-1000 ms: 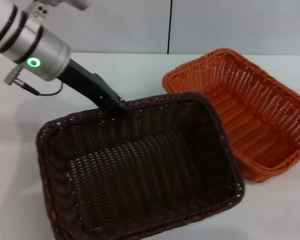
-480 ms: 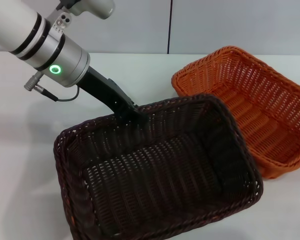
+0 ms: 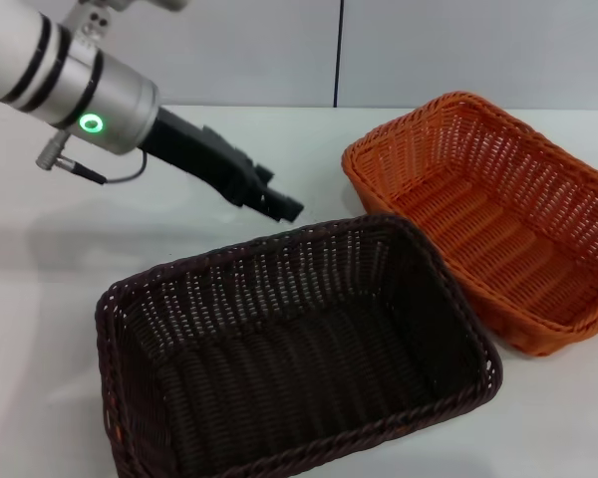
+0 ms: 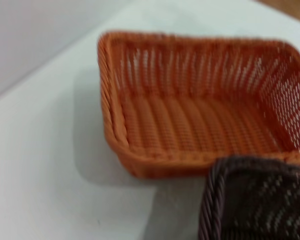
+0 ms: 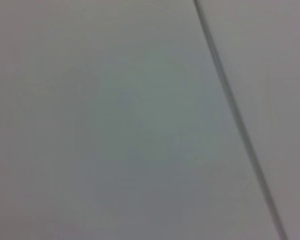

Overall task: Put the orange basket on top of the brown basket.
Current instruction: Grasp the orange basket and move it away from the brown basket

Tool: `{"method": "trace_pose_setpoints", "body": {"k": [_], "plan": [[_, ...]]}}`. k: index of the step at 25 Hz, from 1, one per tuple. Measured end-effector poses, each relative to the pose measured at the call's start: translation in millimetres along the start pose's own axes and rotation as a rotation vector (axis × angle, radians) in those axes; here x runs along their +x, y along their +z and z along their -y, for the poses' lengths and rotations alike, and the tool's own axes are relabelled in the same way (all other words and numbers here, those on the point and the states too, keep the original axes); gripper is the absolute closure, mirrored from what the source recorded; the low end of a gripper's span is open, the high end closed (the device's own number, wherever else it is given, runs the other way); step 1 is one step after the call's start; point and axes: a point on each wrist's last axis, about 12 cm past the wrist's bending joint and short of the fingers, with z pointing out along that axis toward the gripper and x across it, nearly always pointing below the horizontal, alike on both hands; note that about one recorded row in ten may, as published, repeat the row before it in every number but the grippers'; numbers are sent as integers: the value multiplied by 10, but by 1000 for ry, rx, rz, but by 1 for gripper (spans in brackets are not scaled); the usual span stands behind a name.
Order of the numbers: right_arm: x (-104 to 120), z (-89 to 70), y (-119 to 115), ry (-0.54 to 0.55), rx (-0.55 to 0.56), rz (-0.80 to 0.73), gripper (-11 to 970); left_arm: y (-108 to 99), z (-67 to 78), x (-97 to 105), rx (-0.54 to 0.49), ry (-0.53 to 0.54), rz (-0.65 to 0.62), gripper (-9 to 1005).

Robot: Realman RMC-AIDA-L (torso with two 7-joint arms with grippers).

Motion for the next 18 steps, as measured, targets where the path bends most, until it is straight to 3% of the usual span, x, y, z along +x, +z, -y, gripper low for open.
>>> {"method": "trace_pose_setpoints", "body": {"k": [3,5,6,7,9,11,12,16,18], "plan": [[-244,18,-38,61,-139,-116,239,-89,-30,8,-14,21,90,379],[-352,28,-40,80,-169,-153,239,-109,-43,23,-18,29,123,304],[-537,37,-75,104,-232,-293,239,-128,-59,35,-25,44,160,266],[-537,37,-75,104,-232,-293,239,-128,-59,35,-25,44,160,228],[-747,69,-119,131,-257,-433,240,-132,-75,46,-35,55,181,153],[-1088,113,-179,160,-243,-652,240,-128,-96,49,-50,63,192,153],[-1088,113,-179,160,-243,-652,240,-128,-96,49,-50,63,192,153],[-1508,105,-212,204,-232,-888,241,-120,-128,46,-74,76,206,152],[-1561,78,-207,233,-239,-920,241,-111,-138,52,-80,75,208,152]]}}
